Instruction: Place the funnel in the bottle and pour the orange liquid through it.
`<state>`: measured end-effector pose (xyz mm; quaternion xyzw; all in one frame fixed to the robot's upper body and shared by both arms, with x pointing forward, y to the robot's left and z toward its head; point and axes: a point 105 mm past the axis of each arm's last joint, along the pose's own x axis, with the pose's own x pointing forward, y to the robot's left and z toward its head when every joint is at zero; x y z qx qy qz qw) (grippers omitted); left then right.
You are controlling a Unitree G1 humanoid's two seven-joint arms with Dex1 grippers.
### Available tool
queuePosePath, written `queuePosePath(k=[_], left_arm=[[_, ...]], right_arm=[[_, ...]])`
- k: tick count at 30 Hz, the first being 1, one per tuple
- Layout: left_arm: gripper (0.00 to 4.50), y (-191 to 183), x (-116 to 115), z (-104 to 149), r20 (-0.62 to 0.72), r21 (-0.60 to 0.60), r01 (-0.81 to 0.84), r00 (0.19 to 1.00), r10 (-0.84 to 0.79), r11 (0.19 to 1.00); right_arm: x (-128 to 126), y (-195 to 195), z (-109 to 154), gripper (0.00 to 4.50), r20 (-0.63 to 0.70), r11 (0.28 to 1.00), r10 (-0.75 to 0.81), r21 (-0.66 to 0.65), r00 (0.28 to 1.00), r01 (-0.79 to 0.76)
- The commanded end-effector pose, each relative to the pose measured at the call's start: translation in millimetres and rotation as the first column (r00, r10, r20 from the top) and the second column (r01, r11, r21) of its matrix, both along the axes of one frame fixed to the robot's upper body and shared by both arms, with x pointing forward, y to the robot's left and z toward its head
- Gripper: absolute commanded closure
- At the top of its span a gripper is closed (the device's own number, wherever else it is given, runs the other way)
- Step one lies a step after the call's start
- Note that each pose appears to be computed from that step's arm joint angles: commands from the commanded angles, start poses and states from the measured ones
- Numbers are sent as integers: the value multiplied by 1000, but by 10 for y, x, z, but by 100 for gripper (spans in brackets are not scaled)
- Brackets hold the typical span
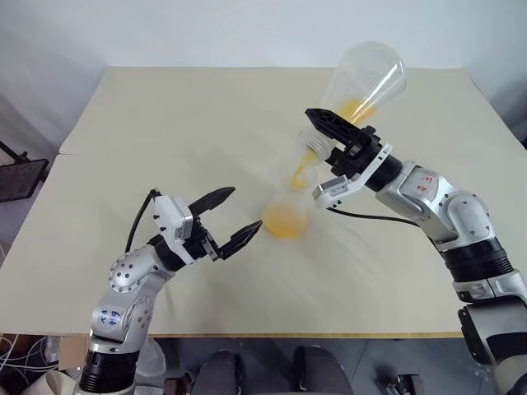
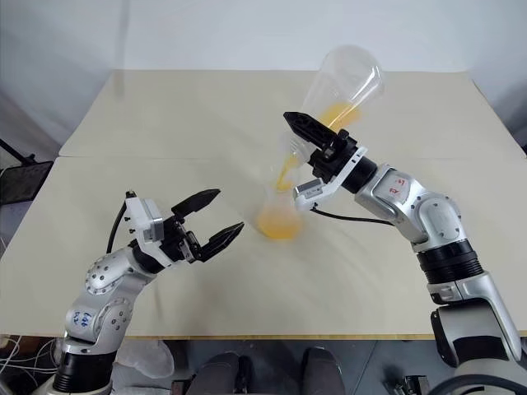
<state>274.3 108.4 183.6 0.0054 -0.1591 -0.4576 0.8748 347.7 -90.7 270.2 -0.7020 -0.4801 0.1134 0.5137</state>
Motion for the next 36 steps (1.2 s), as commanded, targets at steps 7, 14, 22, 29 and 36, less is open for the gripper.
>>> queuePosePath(k=[7, 14, 22, 29, 36], left_arm=[[0, -41, -56, 144, 61, -22, 17, 998, -15, 1000], [0, -70, -46, 150, 65, -31, 20, 998, -18, 999], [0, -95, -29, 160, 72, -41, 20, 997, -17, 999], [0, -118, -17, 162, 77, -44, 30, 997, -26, 999], [0, -126, 0, 173, 83, -47, 32, 996, -28, 998]], right_arm=[[-78, 7, 203, 194, 89, 1000, 21, 8, 996, -22], [-52, 8, 183, 194, 93, 1000, 22, -12, 995, -21], [-38, 7, 184, 194, 101, 999, 24, -27, 995, -21], [-12, -12, 195, 194, 107, 999, 22, -42, 994, -17], [-7, -4, 196, 194, 117, 999, 23, -47, 993, -17]])
